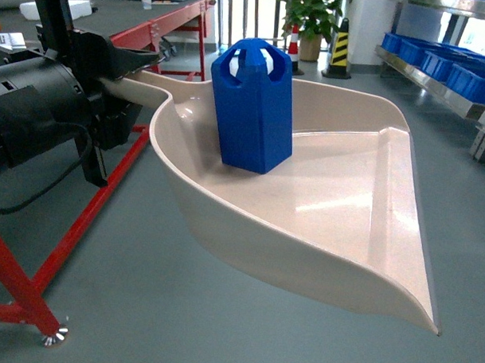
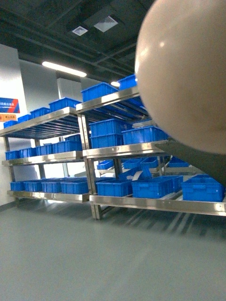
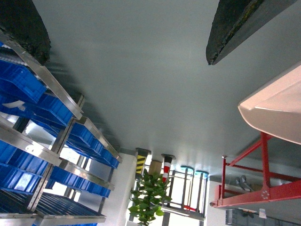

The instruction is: Place part in tray to right shelf

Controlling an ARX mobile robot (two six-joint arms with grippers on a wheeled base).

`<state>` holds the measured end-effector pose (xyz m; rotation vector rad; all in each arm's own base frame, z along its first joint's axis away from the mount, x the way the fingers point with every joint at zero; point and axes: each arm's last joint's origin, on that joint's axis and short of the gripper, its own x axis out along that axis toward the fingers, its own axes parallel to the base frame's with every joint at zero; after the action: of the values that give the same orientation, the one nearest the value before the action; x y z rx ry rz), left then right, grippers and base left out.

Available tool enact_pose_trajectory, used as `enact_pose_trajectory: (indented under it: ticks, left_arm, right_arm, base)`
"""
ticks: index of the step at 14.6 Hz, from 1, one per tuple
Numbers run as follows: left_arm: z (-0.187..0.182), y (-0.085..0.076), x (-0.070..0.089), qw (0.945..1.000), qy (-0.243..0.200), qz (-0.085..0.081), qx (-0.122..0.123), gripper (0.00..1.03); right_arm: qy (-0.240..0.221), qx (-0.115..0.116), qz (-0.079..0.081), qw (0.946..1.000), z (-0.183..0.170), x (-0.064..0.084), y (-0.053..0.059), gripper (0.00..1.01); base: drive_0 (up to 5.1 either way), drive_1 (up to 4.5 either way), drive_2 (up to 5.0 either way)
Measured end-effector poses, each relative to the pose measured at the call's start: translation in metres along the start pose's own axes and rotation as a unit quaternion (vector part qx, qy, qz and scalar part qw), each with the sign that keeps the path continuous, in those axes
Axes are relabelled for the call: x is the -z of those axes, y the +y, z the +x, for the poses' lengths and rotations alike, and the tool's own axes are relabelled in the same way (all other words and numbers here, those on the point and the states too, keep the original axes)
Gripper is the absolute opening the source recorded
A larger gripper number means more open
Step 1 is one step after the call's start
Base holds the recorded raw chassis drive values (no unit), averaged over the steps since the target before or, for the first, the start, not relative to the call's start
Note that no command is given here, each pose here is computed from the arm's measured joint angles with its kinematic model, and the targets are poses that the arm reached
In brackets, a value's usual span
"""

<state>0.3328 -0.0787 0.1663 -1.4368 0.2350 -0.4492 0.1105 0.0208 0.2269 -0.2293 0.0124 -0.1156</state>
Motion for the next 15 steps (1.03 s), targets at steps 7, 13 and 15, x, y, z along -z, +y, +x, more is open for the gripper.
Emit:
enact_pose_trajectory:
  ticks: [7, 13, 15]
  left_arm:
    - [0.0001, -0.0001, 0.0002, 1.0, -0.001, 0.0, 0.0, 0.12]
    - [-0.0001, -0.0002, -0.0006, 1.0, -0.001, 0.0, -0.001, 0.12]
    - [-0.0001, -0.0008, -0.0006, 1.0, -0.002, 0.001, 0.002, 0.12]
  right_arm:
    - [-0.001, 0.0, 0.001, 1.0, 0.0, -0.0002, -0.0001, 0.98]
    - [0.0, 0.0, 0.0, 1.0, 0.0, 0.0, 0.0, 0.98]
    - [0.0, 0.0, 0.0, 1.0, 0.0, 0.0, 0.0, 0.98]
  base:
    - [0.0, 4.28, -4.3]
    - [-0.2, 4.12, -4.5]
    - [-0.2, 4.1, -4.5]
